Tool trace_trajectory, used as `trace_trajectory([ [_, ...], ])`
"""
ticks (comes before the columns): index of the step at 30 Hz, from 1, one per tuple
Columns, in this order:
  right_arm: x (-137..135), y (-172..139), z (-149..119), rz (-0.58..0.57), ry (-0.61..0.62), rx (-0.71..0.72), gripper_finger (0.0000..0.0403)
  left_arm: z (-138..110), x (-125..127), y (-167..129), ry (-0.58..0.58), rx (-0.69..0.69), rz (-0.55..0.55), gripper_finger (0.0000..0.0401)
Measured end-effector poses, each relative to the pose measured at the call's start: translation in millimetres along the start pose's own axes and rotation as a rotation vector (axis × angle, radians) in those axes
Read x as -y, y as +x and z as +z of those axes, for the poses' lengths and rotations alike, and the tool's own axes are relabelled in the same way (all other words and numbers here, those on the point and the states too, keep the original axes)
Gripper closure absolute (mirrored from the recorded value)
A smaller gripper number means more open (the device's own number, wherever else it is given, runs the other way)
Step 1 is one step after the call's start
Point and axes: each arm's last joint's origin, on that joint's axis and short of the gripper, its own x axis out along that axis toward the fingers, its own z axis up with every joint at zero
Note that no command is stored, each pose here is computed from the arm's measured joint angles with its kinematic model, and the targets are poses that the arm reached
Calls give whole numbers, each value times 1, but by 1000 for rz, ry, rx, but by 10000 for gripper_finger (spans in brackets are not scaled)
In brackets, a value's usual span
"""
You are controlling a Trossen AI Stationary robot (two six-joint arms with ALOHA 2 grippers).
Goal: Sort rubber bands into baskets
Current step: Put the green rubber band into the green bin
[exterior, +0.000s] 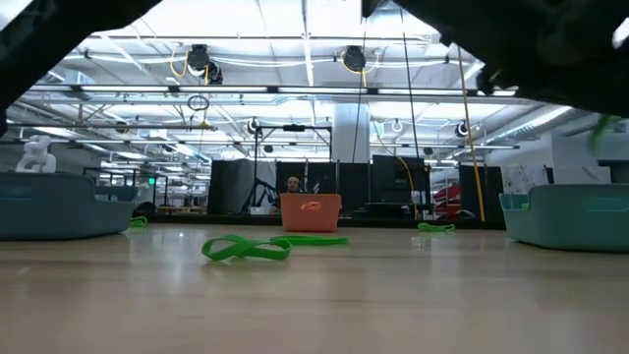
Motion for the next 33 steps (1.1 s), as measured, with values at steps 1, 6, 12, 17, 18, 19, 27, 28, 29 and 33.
trace_trajectory([
  [1,0,-2,1,-3,-18,18,275,1,-6,0,6,4,29,398],
  [6,8,-10,4,-42,-66,87,275,-9,-38,3,-26,-29,97,398],
  [12,27,-17,6,-174,-81,106,275,-17,-84,4,-76,-3,165,399],
  [17,43,-24,7,-289,-103,113,275,-22,-114,5,-141,74,124,399],
  [18,45,-25,8,-302,-109,117,275,-24,-119,6,-162,83,120,399],
  [19,48,-26,9,-314,-118,122,275,-25,-122,6,-168,94,113,399],
  [27,67,-36,22,-373,-159,156,275,-30,-131,17,-189,182,120,399],
  [28,69,-37,23,-383,-163,160,275,-33,-130,19,-210,181,110,399],
  [29,72,-38,25,-394,-167,164,275,-36,-129,24,-218,198,100,399],
  [33,81,-43,30,-431,-172,182,275,-43,-128,36,-216,264,99,399],
])
